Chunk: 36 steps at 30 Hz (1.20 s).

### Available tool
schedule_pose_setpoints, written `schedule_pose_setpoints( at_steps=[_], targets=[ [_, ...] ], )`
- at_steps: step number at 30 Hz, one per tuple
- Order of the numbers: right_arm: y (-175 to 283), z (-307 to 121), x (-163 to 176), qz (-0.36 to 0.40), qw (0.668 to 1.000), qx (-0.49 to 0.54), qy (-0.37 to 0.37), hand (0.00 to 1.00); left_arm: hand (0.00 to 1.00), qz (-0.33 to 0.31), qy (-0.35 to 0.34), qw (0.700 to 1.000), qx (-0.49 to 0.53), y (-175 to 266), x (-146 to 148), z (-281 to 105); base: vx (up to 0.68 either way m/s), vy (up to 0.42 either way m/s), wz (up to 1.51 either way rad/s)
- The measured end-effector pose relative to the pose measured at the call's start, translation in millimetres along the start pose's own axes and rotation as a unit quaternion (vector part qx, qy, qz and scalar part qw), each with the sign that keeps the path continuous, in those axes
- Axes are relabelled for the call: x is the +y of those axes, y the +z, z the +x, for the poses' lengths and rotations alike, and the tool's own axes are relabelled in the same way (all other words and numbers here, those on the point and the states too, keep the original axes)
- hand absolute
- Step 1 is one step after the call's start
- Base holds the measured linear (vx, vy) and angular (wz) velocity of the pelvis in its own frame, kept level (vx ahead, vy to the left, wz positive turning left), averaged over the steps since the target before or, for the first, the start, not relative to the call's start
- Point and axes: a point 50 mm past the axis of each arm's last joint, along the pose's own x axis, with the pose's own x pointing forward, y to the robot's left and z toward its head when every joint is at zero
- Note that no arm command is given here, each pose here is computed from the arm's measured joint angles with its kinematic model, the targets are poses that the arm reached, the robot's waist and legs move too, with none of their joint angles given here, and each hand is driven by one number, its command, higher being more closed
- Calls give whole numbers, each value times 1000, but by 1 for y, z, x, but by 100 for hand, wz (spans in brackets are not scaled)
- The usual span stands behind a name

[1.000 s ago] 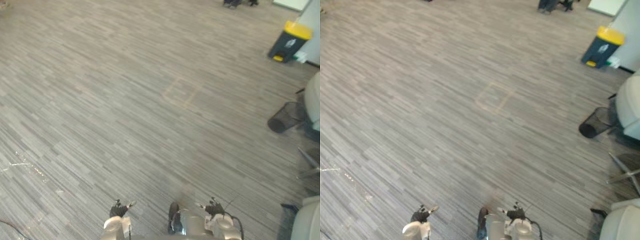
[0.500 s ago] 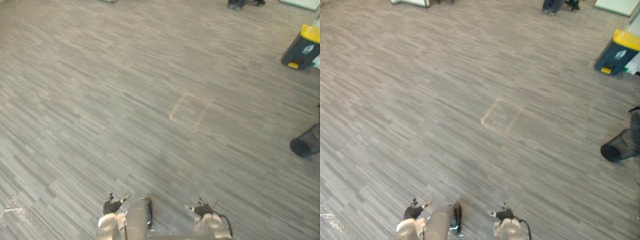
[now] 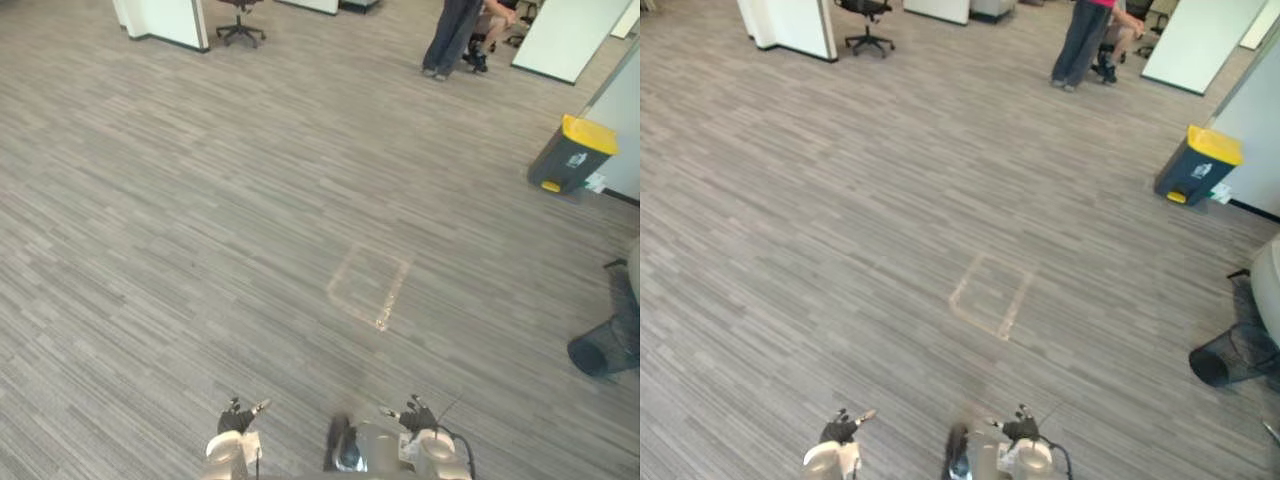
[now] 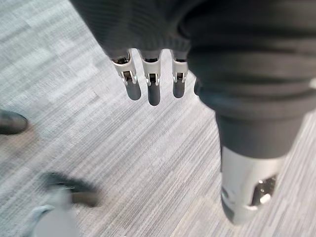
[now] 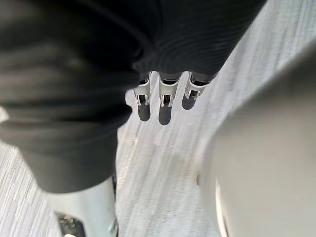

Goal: Organize the slippers on the shoe rack

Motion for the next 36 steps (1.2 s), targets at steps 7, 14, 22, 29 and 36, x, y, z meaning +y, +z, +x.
schedule_pose_setpoints(
  at_steps=[7, 14, 22, 29, 36],
  targets=[
    [-5, -1, 13, -27, 999, 14, 28, 0, 0, -13, 14, 1000, -2, -4, 9, -3, 602, -15, -39],
    [-10, -2, 10, -21, 999, 26, 21, 0, 0, -19, 33, 999, -16, -8, 22, -8, 489, 277, -101],
    [-18, -4, 6, -28, 999, 37, 19, 0, 0, -4, 40, 999, 14, -17, 28, -5, 468, 311, -90],
    [-4, 0, 7, -27, 999, 13, 21, 0, 0, 5, 30, 999, 20, -15, 23, -3, 353, 40, -55],
    [-3, 2, -8, -24, 1000, 14, -1, 0, 0, 22, 8, 999, 28, -20, 14, -4, 369, -144, -21]
  ],
)
